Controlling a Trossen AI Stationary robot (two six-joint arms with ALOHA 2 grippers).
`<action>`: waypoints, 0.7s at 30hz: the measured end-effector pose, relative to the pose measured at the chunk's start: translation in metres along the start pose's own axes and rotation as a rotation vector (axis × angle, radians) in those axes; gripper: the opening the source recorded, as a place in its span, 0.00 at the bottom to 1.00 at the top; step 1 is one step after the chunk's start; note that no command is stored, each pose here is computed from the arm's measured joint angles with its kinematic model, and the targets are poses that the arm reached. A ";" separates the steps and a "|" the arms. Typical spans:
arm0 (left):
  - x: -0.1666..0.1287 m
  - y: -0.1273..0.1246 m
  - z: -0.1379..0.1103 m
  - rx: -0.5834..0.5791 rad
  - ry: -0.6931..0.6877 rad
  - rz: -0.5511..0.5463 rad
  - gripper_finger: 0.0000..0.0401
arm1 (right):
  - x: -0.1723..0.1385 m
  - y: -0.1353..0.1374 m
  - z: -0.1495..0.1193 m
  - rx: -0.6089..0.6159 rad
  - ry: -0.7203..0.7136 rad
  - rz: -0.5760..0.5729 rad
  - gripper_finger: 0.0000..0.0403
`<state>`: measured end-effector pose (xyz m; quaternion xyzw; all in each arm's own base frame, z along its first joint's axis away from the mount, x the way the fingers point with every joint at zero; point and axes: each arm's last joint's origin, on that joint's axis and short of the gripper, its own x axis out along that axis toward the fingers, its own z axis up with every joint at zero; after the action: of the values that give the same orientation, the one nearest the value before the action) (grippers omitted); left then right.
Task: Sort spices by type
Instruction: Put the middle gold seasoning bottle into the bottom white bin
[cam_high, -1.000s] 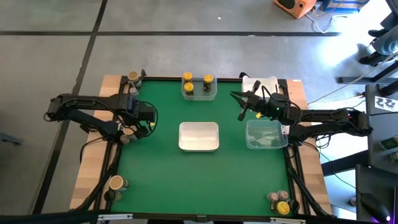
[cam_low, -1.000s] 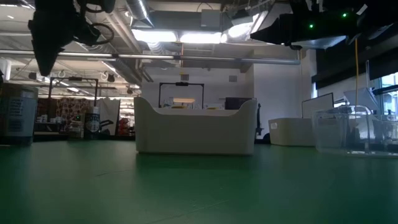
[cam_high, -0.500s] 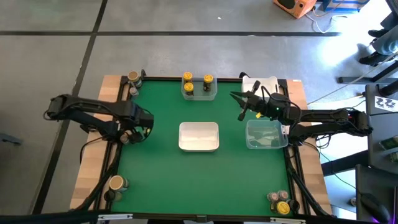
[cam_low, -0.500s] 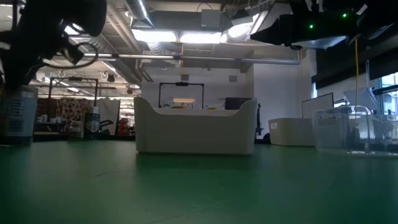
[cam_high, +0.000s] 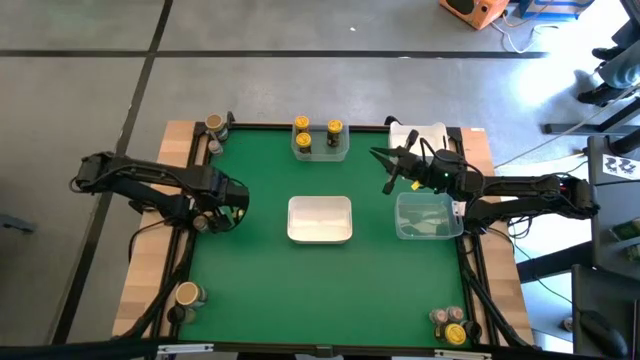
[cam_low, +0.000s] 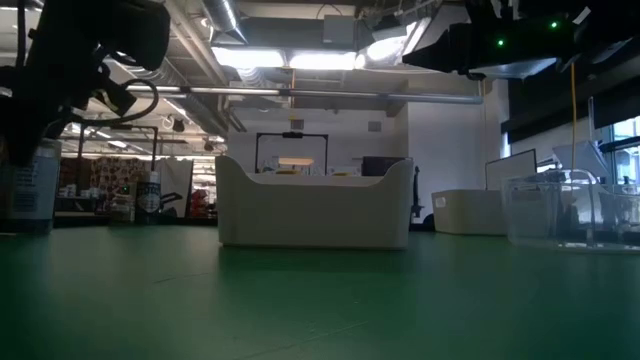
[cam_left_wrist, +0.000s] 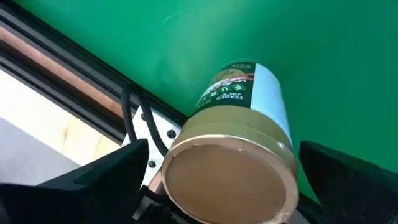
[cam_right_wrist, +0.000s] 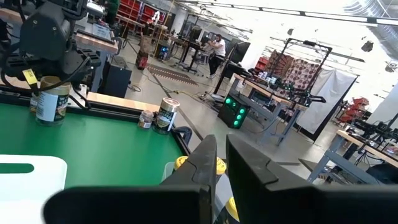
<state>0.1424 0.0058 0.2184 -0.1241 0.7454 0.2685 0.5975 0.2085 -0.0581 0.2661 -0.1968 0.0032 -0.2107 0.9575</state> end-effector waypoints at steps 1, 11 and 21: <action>0.000 0.000 0.000 0.003 0.000 0.001 0.98 | 0.000 0.000 0.000 0.000 0.000 0.000 0.10; 0.000 0.000 0.000 0.016 0.002 -0.001 0.79 | 0.000 0.000 0.000 0.000 0.000 0.000 0.10; -0.001 -0.001 0.000 -0.027 0.011 -0.027 0.67 | 0.000 0.000 0.000 0.000 -0.001 0.000 0.10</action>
<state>0.1429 0.0050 0.2194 -0.1439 0.7433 0.2697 0.5950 0.2085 -0.0581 0.2662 -0.1969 0.0028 -0.2108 0.9575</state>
